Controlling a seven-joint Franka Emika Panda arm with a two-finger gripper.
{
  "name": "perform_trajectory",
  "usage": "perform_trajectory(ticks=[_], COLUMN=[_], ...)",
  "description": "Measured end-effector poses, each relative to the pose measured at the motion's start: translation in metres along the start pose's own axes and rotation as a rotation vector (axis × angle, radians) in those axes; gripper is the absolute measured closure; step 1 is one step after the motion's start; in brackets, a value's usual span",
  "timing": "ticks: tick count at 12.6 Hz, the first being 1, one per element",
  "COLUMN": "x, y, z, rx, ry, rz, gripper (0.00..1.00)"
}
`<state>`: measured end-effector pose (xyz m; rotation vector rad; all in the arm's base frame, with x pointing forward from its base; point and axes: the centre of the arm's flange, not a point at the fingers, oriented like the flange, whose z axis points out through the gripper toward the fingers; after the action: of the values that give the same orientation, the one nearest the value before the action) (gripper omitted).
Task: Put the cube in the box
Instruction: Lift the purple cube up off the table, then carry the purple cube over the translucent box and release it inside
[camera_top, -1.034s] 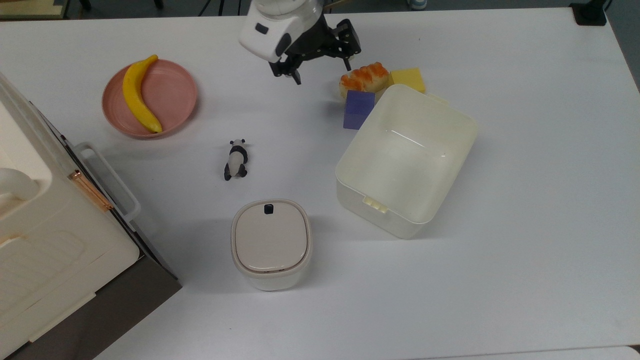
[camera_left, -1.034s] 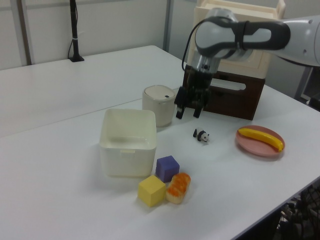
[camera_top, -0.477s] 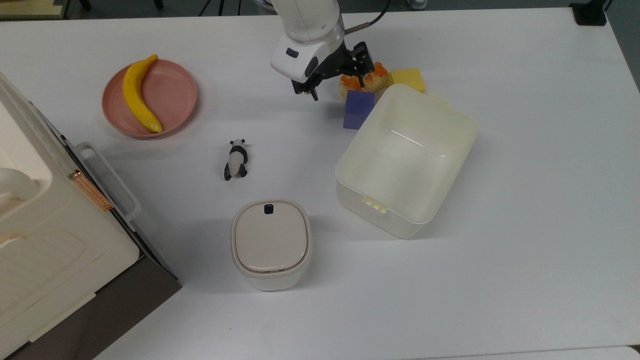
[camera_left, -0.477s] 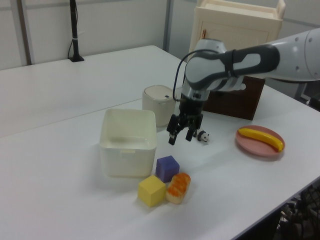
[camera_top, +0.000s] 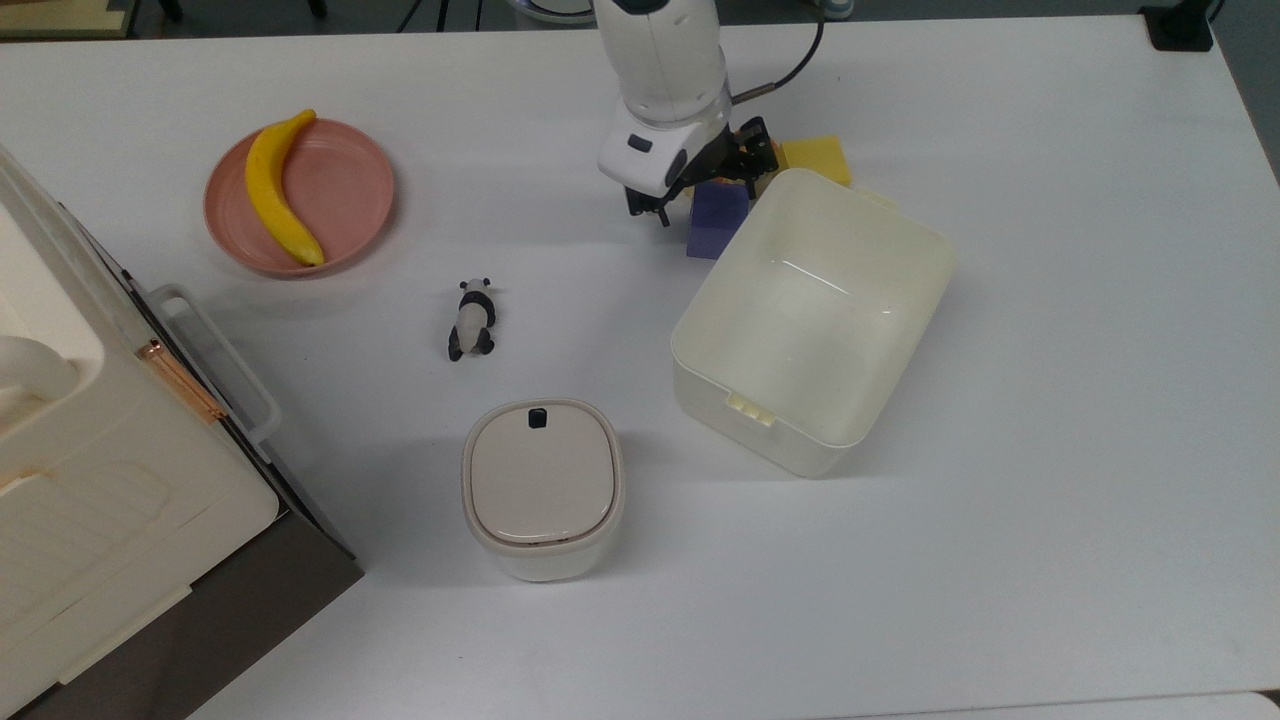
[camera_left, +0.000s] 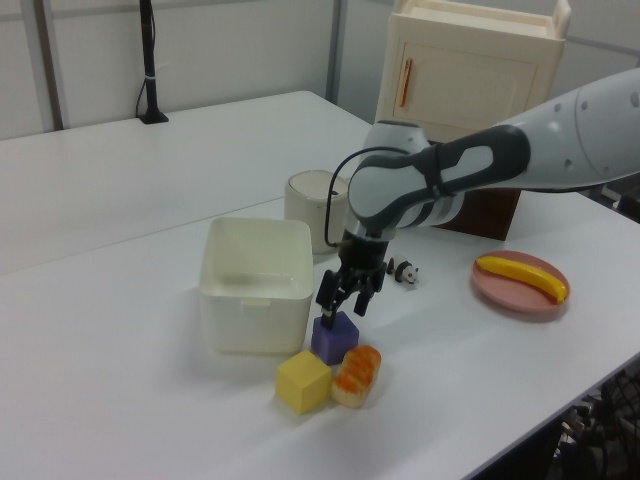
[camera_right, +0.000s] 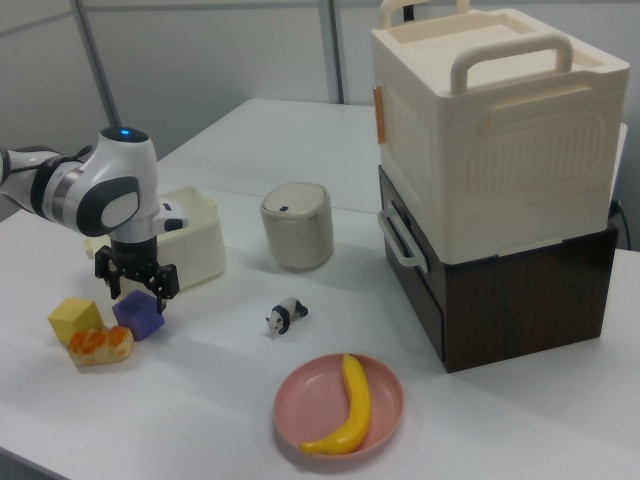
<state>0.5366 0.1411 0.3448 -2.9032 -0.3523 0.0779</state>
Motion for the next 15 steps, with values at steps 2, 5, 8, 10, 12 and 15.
perform_trajectory(ticks=[2, 5, 8, 10, 12, 15], x=[0.001, 0.003, 0.001, -0.005, -0.007, 0.012], y=[-0.01, -0.02, -0.015, 0.012, 0.044, 0.055], z=[0.009, 0.018, 0.015, -0.003, -0.051, -0.142], rx=[-0.003, -0.008, -0.002, 0.02, 0.045, 0.041], ry=[-0.007, -0.008, -0.031, -0.074, -0.071, 0.048], rz=[-0.018, -0.036, -0.061, -0.089, -0.069, -0.062], gripper=[0.0, 0.06, 0.41, 0.42, 0.44, 0.44])
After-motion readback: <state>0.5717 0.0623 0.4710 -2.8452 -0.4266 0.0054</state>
